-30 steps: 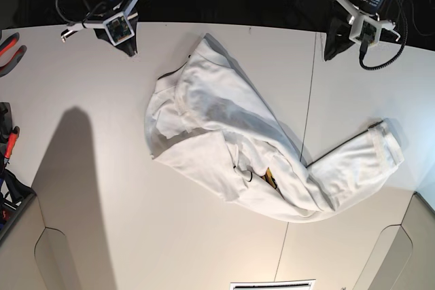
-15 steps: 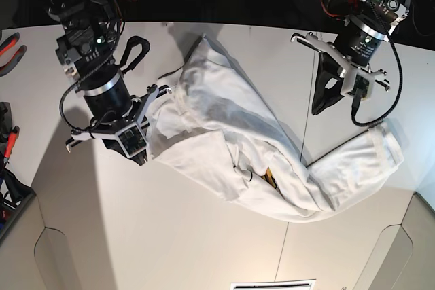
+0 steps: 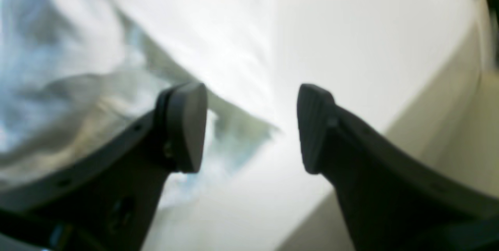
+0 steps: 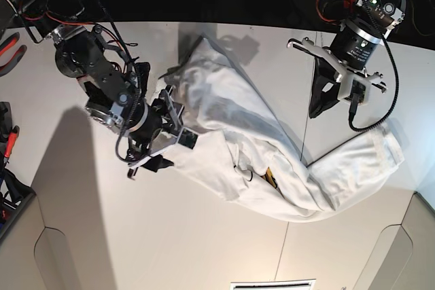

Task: Layout the t-shirt on the table in an organized manner, then fold the t-shirt properly
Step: 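Lower the right gripper onto the crumpled shirt body and grasp it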

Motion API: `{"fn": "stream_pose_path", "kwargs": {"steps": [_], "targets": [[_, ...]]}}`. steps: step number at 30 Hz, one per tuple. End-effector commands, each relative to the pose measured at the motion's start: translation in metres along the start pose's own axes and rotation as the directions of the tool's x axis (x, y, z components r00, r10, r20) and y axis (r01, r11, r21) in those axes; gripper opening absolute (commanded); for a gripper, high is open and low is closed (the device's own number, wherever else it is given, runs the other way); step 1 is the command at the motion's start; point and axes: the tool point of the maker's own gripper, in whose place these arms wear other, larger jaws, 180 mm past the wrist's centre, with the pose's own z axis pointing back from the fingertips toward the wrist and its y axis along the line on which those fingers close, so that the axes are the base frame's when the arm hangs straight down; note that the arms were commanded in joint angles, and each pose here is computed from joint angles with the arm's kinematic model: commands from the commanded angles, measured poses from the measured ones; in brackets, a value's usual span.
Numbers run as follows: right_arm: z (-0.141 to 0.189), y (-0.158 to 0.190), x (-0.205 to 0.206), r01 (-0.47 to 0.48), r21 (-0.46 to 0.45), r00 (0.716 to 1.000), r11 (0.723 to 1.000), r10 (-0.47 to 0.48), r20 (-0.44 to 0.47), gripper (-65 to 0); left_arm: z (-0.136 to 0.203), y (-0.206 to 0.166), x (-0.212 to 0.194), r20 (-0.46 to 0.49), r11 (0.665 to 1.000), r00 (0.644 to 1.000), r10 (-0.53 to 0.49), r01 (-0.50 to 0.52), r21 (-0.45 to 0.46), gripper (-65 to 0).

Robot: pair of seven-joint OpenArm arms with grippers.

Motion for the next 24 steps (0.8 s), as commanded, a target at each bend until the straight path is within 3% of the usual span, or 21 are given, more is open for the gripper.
{"fn": "stream_pose_path", "kwargs": {"steps": [1, 7, 14, 16, 20, 24], "targets": [[-0.002, -0.015, 0.012, -0.045, -0.036, 0.999, 0.998, 0.046, 0.027, -28.9, 0.001, -0.001, 0.010, 0.037, 1.000, 0.999, 0.005, -0.005, -0.003, -65.0], [-0.021, -0.004, 0.032, -0.185, -0.003, 0.983, 0.983, 0.185, 0.022, -29.0, 0.000, -0.005, 0.009, 0.039, 1.000, 0.999, 0.028, -0.028, 0.003, -65.0], [-0.046, 0.006, 0.040, -0.153, 0.022, 0.988, 0.988, 0.153, -0.008, -29.5, 0.000, -0.005, 0.009, 0.039, 1.000, 0.999, 0.031, -0.031, 0.004, -65.0], [-0.052, 0.003, 0.047, -0.143, 0.004, 0.990, 0.990, 0.143, -0.001, -34.9, 0.000, -0.005, 0.009, 0.039, 0.999, 0.999, 0.031, -0.032, 0.004, -65.0], [-0.053, -0.009, 0.059, -0.109, -0.066, 0.993, 0.992, 0.111, 0.026, -57.6, 0.000, -0.005, 0.009, 0.039, 1.000, 0.999, 0.031, -0.031, 0.004, -65.0], [-0.053, -0.023, 0.065, -0.101, -0.104, 0.994, 0.989, 0.105, 0.035, -60.7, 0.000, -0.005, 0.009, 0.039, 1.000, 0.999, 0.031, -0.031, 0.004, -65.0]]}}
